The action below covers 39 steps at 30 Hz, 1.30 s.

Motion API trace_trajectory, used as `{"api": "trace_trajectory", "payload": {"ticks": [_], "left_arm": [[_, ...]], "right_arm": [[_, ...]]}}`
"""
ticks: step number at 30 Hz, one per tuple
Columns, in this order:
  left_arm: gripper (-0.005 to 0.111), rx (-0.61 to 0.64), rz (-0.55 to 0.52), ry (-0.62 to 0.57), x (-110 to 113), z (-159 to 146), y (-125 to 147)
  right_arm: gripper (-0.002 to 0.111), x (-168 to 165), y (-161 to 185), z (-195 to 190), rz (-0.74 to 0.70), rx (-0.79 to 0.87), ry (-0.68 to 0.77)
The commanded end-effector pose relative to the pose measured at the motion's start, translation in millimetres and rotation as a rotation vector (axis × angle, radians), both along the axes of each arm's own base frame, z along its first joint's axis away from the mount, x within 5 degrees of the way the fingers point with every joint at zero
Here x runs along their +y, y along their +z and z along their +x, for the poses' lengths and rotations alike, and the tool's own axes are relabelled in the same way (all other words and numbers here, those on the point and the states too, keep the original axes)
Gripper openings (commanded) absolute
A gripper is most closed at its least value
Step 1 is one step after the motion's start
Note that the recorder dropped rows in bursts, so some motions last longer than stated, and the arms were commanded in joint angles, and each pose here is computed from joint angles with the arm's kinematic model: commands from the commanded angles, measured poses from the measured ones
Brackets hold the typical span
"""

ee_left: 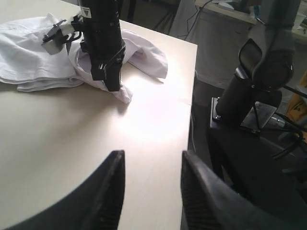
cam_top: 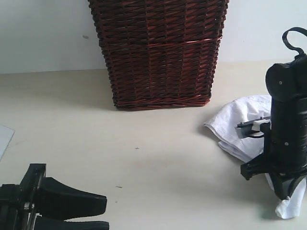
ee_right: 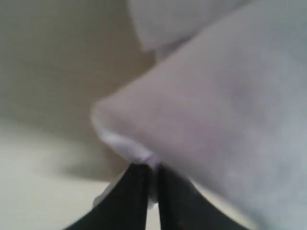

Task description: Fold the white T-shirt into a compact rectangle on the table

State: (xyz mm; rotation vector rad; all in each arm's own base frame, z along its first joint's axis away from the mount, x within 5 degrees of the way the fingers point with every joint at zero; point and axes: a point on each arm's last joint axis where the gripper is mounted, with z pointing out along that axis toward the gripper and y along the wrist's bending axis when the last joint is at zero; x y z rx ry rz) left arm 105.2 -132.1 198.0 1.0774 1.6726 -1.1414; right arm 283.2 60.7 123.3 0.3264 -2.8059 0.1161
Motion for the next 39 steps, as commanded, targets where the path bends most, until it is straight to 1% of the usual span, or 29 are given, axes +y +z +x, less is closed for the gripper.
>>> {"api": "trace_trajectory", "payload": {"ticks": [1,2,4,6,8,12,15,17,18,19,20,21,22,23,25,27,28,29,30,31,32,34,36,37,38,39], "left_arm": [[0.039,0.001,-0.002,-0.01,-1.4,0.2,0.6],[0.039,0.001,-0.001,-0.009,-1.4,0.3,0.5],[0.039,-0.001,0.003,-0.007,-1.2,0.5,0.2],[0.039,-0.001,0.003,-0.007,-1.2,0.5,0.2],[0.039,-0.001,0.002,-0.005,-1.3,0.7,0.3],[0.039,-0.005,0.006,0.007,-1.0,1.8,-0.1],[0.039,-0.011,0.028,0.057,0.9,5.3,-0.7],[0.039,-0.027,0.052,0.118,4.2,8.4,0.4],[0.039,-0.037,0.064,0.154,6.3,9.9,1.5],[0.039,-0.049,0.069,0.186,8.5,10.8,3.5],[0.039,-0.059,0.073,0.208,10.4,11.2,5.3],[0.039,-0.076,0.075,0.228,12.5,10.9,7.9],[0.039,-0.091,0.068,0.239,14.1,9.8,11.0],[0.039,-0.1,0.064,0.249,15.3,8.9,13.3],[0.039,-0.114,0.042,0.26,17.1,6.2,18.7],[0.039,-0.132,0.027,0.262,18.2,3.9,22.5],[0.039,-0.132,0.023,0.265,18.6,3.5,23.4],[0.039,-0.129,0.027,0.273,19.2,3.6,23.4],[0.039,-0.126,0.037,0.287,20.3,4.1,22.9],[0.039,-0.122,0.043,0.293,20.7,4.5,22.3],[0.039,-0.123,0.05,0.293,20.8,4.5,21.8],[0.039,-0.123,0.052,0.291,20.8,4.4,21.6],[0.039,-0.123,0.05,0.29,20.7,4.3,21.7],[0.039,-0.123,0.05,0.29,20.7,4.3,21.7],[0.039,-0.123,0.05,0.29,20.7,4.3,21.7],[0.039,-0.123,0.05,0.29,20.7,4.3,21.7]], "right_arm": [[0.0,7.5,-0.1,-1.4,0.096,0.008,0.032],[0.0,11.7,0.1,-2.2,0.147,0.017,0.039],[0.0,28.3,2.0,-4.2,0.325,0.03,0.068],[0.0,46.9,8.9,-4.9,0.517,0.008,0.108],[0.0,67.7,23.2,-6.9,0.704,-0.04,0.15],[0.0,105.0,63.9,-17.5,1.088,-0.129,0.338],[0.0,118.6,92.2,-14.8,1.29,-0.286,0.369],[0.0,121.7,103.7,-13.1,1.364,-0.366,0.372],[0.0,121.6,105.2,-13.5,1.364,-0.368,0.371],[0.0,119.9,102.6,-15.2,1.333,-0.341,0.38],[0.001,117.6,97.5,-13.4,1.262,-0.333,0.353],[0.005,113.6,89.4,-12.5,1.171,-0.31,0.346],[0.01,109.4,83.2,-13.3,1.095,-0.279,0.351],[0.018,106.3,78.3,-14.4,1.048,-0.249,0.361],[0.036,102.0,75.3,-17.0,0.992,-0.206,0.38],[0.051,102.8,84.2,-15.0,0.997,-0.216,0.388],[0.056,102.9,90.8,-13.6,0.993,-0.223,0.393],[0.057,101.2,95.9,-12.6,0.964,-0.231,0.408],[0.056,97.2,100.3,-10.0,0.896,-0.245,0.419],[0.056,90.3,102.3,-6.4,0.788,-0.261,0.412],[0.056,82.9,101.8,-3.4,0.677,-0.271,0.368],[0.056,60.0,95.6,4.9,0.375,-0.314,0.264],[0.056,40.6,85.4,7.8,0.144,-0.326,0.176],[0.056,31.7,78.6,8.0,0.05,-0.327,0.149],[0.056,25.3,71.5,8.2,-0.01,-0.318,0.143],[0.056,21.7,62.2,6.8,-0.029,-0.292,0.132]]}}
